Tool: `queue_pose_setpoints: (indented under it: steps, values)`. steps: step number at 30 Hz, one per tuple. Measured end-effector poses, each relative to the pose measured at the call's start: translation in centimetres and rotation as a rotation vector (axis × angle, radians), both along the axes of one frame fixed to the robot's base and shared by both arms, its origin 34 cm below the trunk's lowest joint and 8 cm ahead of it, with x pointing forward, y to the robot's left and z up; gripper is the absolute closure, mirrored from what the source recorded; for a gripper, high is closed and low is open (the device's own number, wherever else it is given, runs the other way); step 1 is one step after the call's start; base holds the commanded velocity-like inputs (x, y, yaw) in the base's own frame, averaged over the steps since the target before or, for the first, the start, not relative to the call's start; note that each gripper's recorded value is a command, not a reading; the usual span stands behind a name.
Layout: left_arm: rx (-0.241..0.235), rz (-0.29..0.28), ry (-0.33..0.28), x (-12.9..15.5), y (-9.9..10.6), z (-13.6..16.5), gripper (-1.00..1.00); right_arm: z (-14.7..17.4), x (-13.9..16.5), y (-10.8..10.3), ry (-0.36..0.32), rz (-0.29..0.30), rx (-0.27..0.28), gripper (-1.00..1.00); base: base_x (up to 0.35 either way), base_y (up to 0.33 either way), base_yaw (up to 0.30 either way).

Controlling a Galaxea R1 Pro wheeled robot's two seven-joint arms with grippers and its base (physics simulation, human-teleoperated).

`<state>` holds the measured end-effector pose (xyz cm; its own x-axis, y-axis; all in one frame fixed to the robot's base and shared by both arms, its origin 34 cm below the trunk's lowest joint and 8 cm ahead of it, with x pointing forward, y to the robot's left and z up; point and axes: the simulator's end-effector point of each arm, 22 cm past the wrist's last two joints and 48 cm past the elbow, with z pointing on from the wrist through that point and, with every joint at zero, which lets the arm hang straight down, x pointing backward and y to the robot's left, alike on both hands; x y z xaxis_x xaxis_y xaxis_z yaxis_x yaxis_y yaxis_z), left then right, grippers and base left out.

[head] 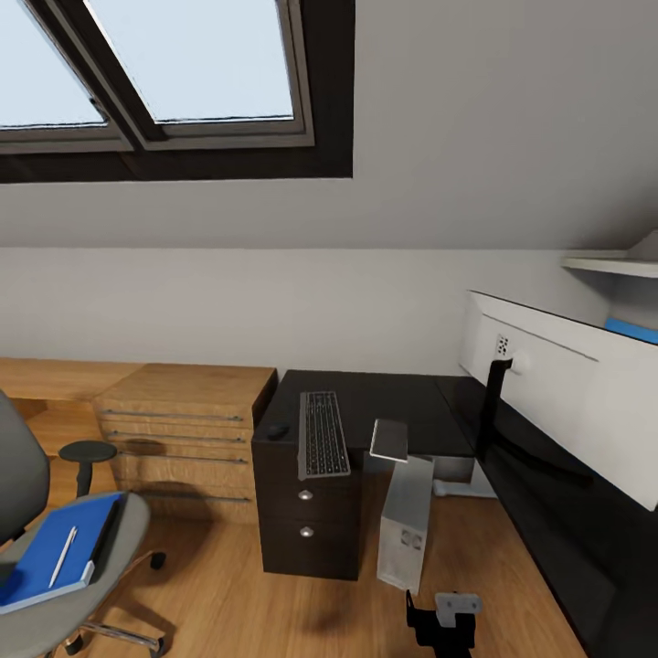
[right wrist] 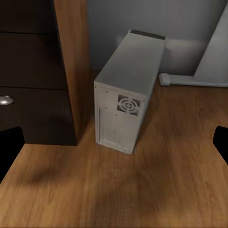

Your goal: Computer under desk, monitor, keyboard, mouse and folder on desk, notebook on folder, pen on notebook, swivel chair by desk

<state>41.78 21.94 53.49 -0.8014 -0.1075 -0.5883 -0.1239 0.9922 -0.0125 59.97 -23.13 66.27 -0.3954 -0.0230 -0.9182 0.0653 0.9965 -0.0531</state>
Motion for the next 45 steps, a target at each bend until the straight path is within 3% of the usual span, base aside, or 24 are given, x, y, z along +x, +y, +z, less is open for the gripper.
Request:
queue_pose_setpoints:
  steps: [16,35,41,45]
  values:
    - [0.000,0.001,-0.004,0.1,0.1,2.6,-1.00,2.4,-0.1,0.0,0.005,0.001,-0.001,-1.00,0.000,0.000,0.000]
    - [0.002,0.021,-0.063,1.0,0.6,6.2,-1.00,5.1,-0.3,0.1,0.012,0.005,-0.001,-1.00,0.000,0.000,0.000]
    - [-0.052,0.134,-0.062,0.7,1.1,6.9,-1.00,5.9,-0.4,0.1,0.012,0.005,0.000,-1.00,0.000,0.000,0.000]
    - [-0.054,0.136,-0.060,0.6,1.0,7.4,-1.00,6.4,-0.4,0.2,0.012,0.006,0.000,-1.00,0.000,0.000,0.000]
